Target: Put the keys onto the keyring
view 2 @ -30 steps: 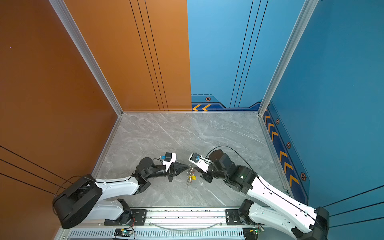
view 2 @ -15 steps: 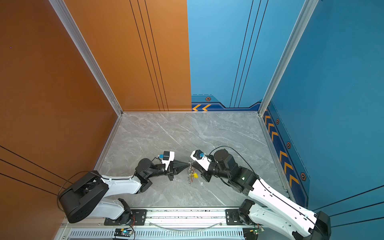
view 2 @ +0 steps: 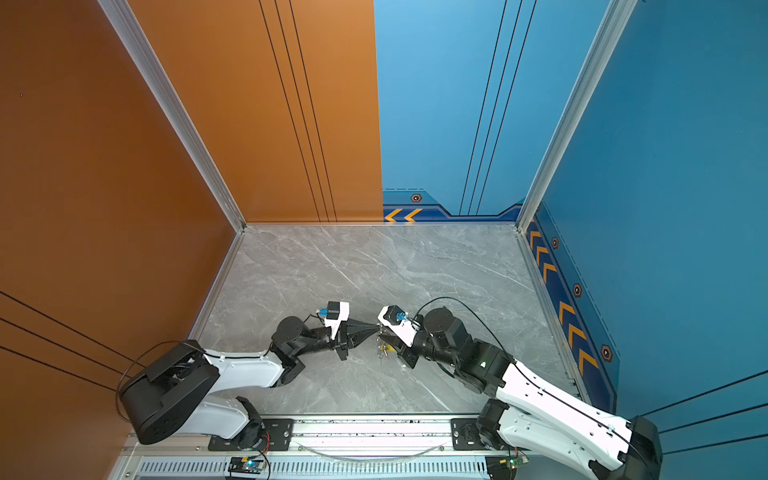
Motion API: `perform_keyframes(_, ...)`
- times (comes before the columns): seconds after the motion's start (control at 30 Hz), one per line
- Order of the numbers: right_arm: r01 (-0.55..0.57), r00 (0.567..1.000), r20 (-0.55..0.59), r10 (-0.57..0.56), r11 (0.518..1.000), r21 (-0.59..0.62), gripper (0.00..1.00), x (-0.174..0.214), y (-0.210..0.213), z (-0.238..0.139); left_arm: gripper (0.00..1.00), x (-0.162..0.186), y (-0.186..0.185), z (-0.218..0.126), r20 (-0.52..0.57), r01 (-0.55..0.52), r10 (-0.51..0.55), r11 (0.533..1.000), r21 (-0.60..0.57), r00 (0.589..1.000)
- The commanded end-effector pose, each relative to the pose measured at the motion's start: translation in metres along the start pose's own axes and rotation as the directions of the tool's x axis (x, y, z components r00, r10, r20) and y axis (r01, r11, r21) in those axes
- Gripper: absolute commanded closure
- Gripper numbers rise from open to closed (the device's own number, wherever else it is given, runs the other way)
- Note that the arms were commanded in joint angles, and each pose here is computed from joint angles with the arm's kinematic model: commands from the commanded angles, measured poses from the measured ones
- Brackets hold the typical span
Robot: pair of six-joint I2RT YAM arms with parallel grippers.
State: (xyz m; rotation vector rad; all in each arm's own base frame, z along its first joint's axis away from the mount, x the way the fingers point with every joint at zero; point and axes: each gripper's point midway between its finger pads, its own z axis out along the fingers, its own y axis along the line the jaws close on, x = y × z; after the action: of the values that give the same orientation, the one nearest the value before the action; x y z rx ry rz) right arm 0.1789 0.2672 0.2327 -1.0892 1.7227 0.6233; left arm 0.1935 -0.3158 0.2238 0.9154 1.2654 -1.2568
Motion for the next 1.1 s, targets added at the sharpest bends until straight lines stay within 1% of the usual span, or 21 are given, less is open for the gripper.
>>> perform_keyframes(0.0, -0.003, 1.0, 0.013, 0.002, 0.997, 0.073, 0.71, -0.004, -0.011, 0.003, 1.0, -0.007, 0.001, -0.001, 0.029, -0.031, 0.031, 0.999, -0.008, 0.999)
perform_keyframes(0.1, 0.008, 1.0, -0.017, -0.006, 0.996, 0.09, 0.76, 0.001, -0.013, 0.004, 1.0, -0.007, 0.0, -0.001, 0.028, -0.032, 0.033, 0.999, -0.007, 0.999)
perform_keyframes(0.3, 0.032, 0.998, -0.066, -0.026, 0.996, 0.085, 0.86, 0.009, -0.011, 0.003, 1.0, -0.01, 0.002, -0.002, 0.036, -0.034, 0.035, 0.999, -0.024, 0.999)
perform_keyframes(0.47, 0.067, 0.995, -0.079, -0.06, 0.994, 0.086, 0.9, 0.011, -0.008, 0.001, 1.0, -0.015, 0.007, -0.002, 0.056, -0.022, 0.025, 0.998, -0.061, 0.998)
perform_keyframes(0.63, 0.098, 0.992, -0.088, -0.091, 0.992, 0.075, 0.93, 0.012, -0.003, 0.006, 1.0, -0.025, 0.012, 0.0, 0.088, 0.003, 0.005, 0.996, -0.094, 0.996)
perform_keyframes(0.8, 0.145, 0.986, -0.093, -0.139, 0.988, 0.056, 0.94, 0.01, 0.006, 0.017, 1.0, -0.029, 0.015, 0.007, 0.091, 0.024, -0.012, 0.99, -0.137, 0.996)
perform_keyframes(0.93, 0.173, 0.981, -0.096, -0.168, 0.984, 0.039, 0.94, 0.011, 0.013, 0.022, 1.0, -0.03, 0.024, 0.01, 0.094, 0.048, -0.029, 0.977, -0.209, 0.995)
perform_keyframes(1.07, 0.18, 0.979, -0.1, -0.176, 0.983, 0.031, 0.92, 0.012, 0.015, 0.024, 1.0, -0.033, 0.025, 0.01, 0.104, 0.05, -0.026, 0.97, -0.237, 0.994)
